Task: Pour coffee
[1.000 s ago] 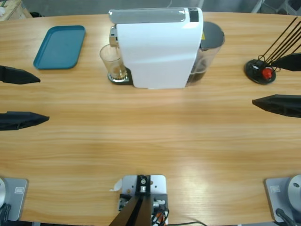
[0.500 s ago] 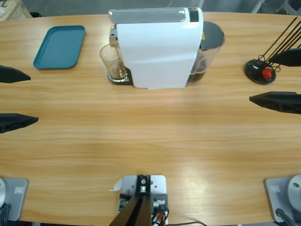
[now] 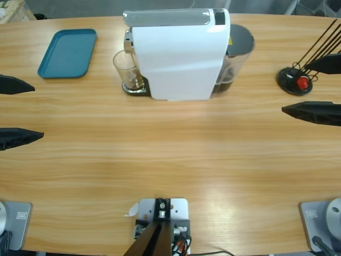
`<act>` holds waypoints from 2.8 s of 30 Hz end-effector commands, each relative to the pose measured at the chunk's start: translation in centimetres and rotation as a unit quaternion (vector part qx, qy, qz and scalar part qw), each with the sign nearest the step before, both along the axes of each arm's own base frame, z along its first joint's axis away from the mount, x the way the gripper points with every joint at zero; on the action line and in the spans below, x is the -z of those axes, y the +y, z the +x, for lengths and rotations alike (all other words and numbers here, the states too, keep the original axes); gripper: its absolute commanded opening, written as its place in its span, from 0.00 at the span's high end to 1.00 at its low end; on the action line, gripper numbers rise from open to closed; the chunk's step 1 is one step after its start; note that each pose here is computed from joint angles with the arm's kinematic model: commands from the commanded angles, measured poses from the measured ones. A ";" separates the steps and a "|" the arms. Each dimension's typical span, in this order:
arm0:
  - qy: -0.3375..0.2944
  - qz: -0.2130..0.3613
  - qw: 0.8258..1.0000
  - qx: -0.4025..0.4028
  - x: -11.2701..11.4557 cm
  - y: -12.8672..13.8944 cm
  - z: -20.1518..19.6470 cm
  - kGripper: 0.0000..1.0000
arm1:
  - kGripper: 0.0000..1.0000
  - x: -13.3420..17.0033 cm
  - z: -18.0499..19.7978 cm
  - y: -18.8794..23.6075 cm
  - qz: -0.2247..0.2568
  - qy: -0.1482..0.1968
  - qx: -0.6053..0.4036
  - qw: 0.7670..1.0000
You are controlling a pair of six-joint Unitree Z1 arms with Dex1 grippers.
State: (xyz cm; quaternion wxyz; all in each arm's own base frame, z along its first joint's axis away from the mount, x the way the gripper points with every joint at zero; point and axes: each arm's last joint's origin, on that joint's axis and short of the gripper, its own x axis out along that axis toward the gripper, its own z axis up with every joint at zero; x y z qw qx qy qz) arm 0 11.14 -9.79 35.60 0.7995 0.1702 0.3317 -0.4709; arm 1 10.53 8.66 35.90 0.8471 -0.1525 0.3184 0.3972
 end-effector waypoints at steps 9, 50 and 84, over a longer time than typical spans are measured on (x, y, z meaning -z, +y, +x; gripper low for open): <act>0.025 0.007 1.000 -0.016 0.9 0.0 0.2 0.01 | 0.00 0.1 0.2 0.2 -0.014 -0.002 -0.001 1.000; 0.030 0.018 0.996 -0.088 1.6 1.4 2.3 0.01 | 0.00 0.5 0.8 0.6 -0.021 0.009 0.000 1.000; 0.031 0.017 0.996 -0.084 1.9 1.3 2.5 0.01 | 0.00 0.6 0.9 1.9 -0.035 -0.045 -0.129 0.990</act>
